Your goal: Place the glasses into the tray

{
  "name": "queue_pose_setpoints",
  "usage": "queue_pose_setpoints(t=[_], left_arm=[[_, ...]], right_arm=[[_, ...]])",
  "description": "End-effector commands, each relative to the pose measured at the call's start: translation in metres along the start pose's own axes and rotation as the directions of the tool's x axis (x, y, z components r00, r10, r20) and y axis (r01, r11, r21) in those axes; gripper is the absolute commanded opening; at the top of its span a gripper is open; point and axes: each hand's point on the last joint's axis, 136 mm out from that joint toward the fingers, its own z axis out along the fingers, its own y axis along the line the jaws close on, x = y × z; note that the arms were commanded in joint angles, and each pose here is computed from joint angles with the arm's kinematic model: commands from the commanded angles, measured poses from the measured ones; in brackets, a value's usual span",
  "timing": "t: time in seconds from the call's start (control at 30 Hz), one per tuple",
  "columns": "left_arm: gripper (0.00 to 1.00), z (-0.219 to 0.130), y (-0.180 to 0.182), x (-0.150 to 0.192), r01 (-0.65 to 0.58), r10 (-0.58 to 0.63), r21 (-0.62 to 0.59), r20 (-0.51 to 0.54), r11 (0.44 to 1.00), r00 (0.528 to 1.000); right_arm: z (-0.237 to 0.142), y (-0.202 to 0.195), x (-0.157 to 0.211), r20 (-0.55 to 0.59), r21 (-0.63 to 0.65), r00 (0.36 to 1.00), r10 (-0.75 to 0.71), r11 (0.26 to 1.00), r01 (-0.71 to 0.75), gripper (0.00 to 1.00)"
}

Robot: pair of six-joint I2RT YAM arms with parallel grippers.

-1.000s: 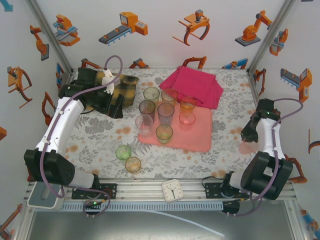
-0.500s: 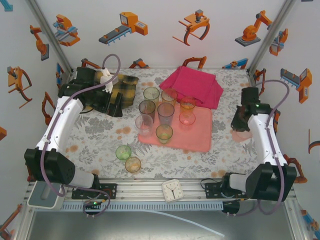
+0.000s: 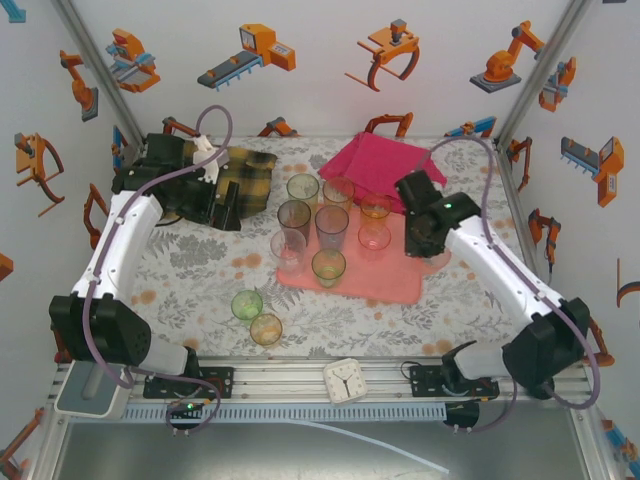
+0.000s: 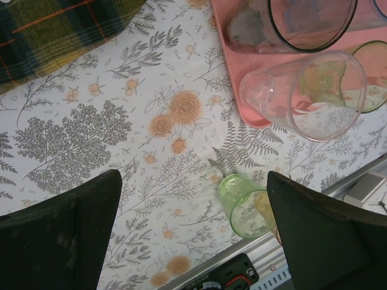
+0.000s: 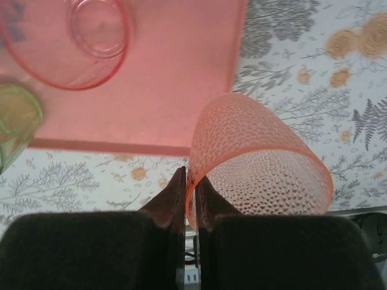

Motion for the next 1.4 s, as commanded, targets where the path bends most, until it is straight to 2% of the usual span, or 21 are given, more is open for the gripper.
queue_pose_setpoints(t=[0.0, 0.2, 0.47, 0.83, 1.37], left_arm=[[0.97, -0.007, 0.002, -0.012, 0.013, -0.013, 0.004, 0.035, 1.000, 0.999], [0.97, -0.008, 0.004, -0.011, 0.021, -0.021, 0.003, 0.033, 1.000, 0.999], [0.97, -0.009, 0.008, -0.009, 0.021, -0.021, -0.011, 0.032, 1.000, 0.999], [0.97, -0.007, 0.008, -0.009, 0.025, -0.025, -0.003, 0.026, 1.000, 0.999], [0.97, -0.007, 0.006, -0.008, 0.027, -0.027, 0.004, 0.027, 1.000, 0.999]], right_arm=[[-0.004, 0.022, -0.005, 0.027, 0.043, 0.999, -0.047, 0.998, 0.045, 0.00], [0.007, 0.070, -0.001, 0.016, 0.004, 0.992, -0.127, 0.992, 0.127, 0.00], [0.016, 0.110, 0.012, 0.008, -0.072, 0.985, -0.173, 0.982, 0.173, 0.00], [0.033, 0.130, 0.030, -0.022, -0.086, 0.980, -0.196, 0.977, 0.193, 0.00], [0.050, 0.131, 0.050, -0.073, -0.081, 0.976, -0.203, 0.977, 0.198, 0.00]])
